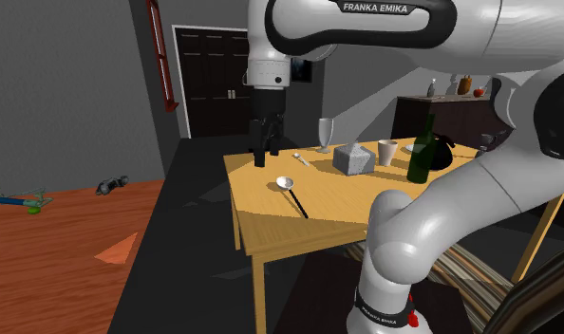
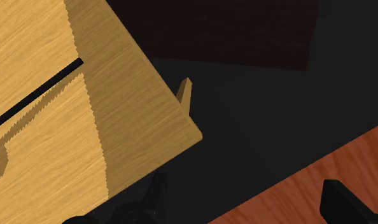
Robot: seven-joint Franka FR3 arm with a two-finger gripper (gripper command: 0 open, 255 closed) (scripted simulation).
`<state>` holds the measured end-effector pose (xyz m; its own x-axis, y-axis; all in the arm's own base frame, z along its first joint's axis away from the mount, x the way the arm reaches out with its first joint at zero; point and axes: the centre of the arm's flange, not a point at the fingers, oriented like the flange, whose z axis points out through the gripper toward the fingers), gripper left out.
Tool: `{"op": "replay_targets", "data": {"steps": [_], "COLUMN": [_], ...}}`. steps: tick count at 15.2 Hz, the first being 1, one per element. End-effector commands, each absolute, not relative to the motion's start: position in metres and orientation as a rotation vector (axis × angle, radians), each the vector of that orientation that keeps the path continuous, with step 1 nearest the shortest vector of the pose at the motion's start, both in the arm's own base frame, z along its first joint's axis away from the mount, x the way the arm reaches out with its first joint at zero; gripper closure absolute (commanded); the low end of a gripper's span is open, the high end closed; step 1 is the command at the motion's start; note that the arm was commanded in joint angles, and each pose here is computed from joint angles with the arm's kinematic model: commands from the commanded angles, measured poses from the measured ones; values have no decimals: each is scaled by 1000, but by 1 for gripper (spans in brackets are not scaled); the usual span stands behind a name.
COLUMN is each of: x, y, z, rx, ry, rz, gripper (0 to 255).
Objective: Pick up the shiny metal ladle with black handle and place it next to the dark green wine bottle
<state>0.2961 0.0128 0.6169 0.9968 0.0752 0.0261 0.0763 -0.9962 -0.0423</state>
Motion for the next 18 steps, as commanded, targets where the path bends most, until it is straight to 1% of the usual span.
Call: {"op": "replay_targets", "data": {"steps": [1,10,18], "x": [296,355,386], "y": [13,-66,-148], "z": [617,550,490], "rx": [-3096,-3107,-3071], "ry": [-118,289,651], "rz": [-38,34,99], "gripper": [0,0,0]}}
